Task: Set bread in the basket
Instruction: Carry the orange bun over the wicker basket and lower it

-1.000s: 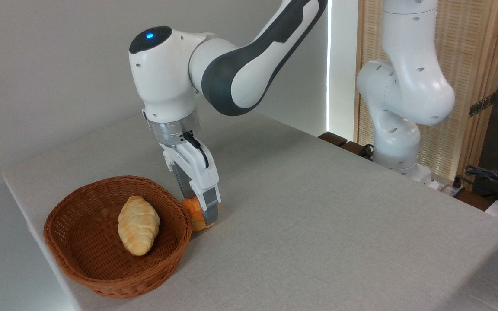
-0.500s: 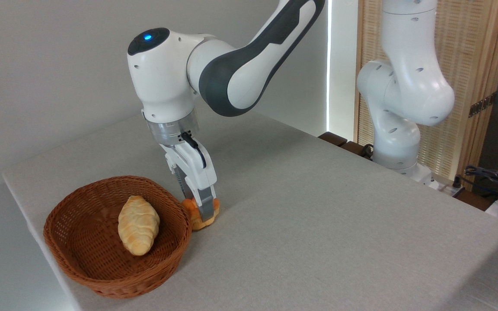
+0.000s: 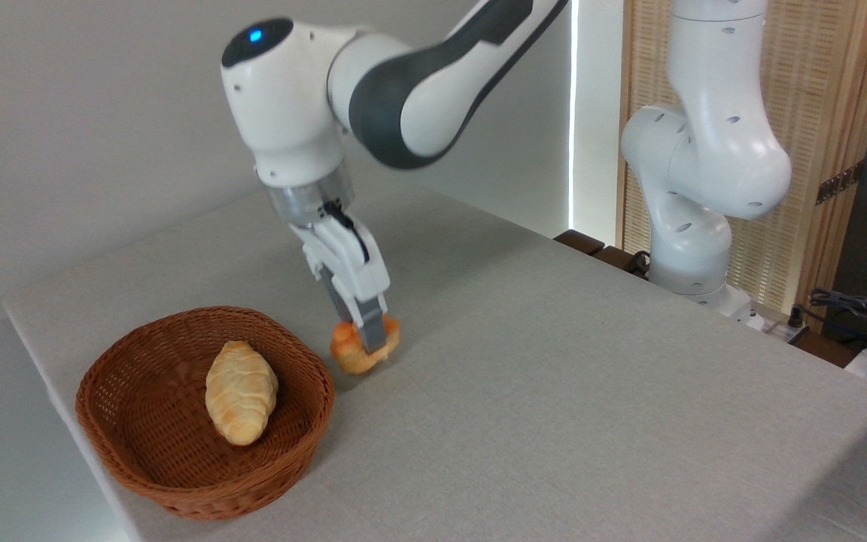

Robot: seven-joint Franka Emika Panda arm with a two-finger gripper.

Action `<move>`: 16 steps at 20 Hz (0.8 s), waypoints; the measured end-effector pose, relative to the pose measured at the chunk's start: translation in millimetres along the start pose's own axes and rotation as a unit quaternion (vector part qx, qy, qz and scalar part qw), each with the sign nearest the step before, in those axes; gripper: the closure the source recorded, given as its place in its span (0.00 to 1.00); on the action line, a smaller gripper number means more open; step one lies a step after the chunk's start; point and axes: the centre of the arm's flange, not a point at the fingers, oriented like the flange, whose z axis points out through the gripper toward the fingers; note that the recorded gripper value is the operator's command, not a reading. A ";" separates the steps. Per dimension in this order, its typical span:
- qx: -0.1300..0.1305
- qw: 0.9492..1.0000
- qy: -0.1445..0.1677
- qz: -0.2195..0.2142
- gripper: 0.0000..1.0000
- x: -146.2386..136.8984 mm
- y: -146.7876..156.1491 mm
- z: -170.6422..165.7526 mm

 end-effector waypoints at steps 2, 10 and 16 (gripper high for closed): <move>0.004 1.000 0.011 0.002 0.50 -2.2 5.8 -21.8; 0.063 0.989 0.131 -0.005 0.48 20.6 -3.3 -93.1; 0.090 0.979 0.181 -0.028 0.00 47.8 -37.8 -58.7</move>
